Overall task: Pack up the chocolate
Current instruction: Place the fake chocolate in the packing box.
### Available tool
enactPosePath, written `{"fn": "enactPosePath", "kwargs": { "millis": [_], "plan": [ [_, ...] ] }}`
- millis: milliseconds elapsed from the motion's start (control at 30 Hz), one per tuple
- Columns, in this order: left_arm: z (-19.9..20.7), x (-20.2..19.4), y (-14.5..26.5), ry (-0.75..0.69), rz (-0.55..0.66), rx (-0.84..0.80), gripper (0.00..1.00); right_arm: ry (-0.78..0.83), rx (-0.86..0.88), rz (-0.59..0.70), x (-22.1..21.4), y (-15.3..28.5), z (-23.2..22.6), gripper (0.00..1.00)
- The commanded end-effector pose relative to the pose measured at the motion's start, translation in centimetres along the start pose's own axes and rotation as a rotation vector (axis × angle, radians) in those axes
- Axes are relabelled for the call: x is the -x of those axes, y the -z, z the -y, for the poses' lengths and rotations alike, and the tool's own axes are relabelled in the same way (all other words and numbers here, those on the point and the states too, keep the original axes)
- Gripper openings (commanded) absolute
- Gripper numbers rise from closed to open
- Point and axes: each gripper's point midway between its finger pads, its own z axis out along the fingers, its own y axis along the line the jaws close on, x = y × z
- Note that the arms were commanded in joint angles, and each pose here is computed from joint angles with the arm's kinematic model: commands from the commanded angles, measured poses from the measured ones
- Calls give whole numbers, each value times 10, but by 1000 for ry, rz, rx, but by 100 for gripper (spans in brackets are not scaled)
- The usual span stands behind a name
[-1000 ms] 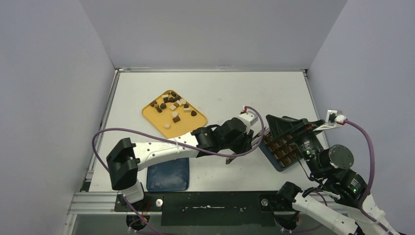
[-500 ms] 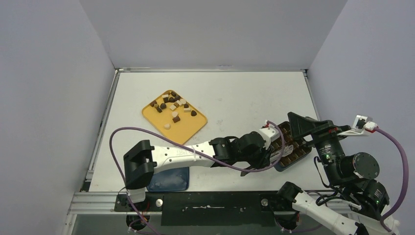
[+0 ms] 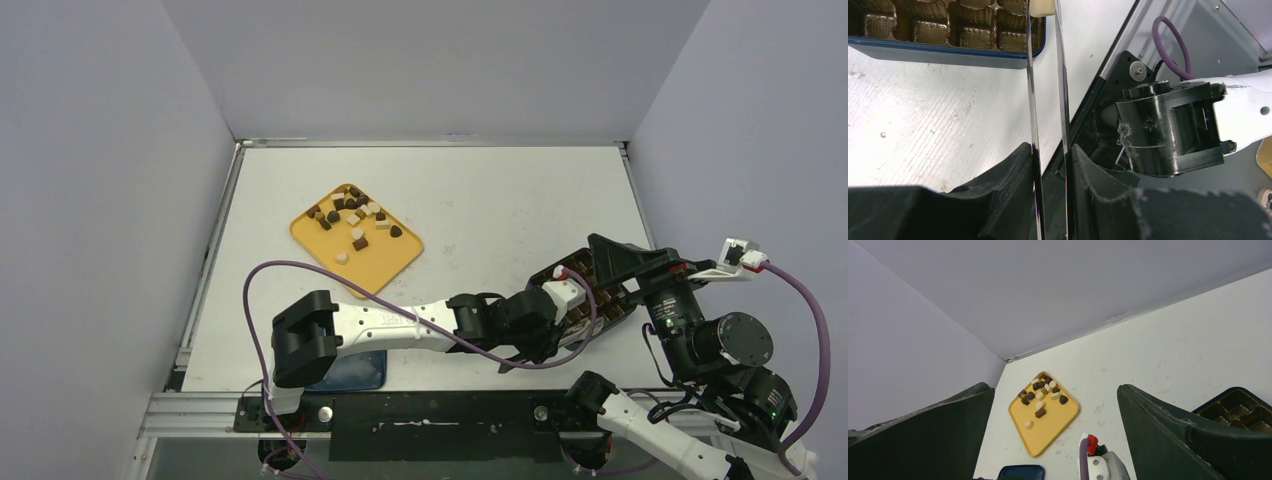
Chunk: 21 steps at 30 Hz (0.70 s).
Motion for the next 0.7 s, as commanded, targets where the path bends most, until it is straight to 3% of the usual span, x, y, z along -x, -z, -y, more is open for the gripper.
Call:
{"fn": "enactPosePath", "kwargs": {
  "millis": [0, 333, 667],
  "plan": [
    [10, 28, 8, -17, 77, 6, 24, -8, -6, 14, 3, 0, 1, 100],
    [2, 19, 5, -25, 56, 40, 26, -3, -1, 3, -1, -3, -1, 100],
    [1, 15, -1, -32, 31, 50, 36, 4, 8, -6, -3, -6, -5, 100]
  ]
}}
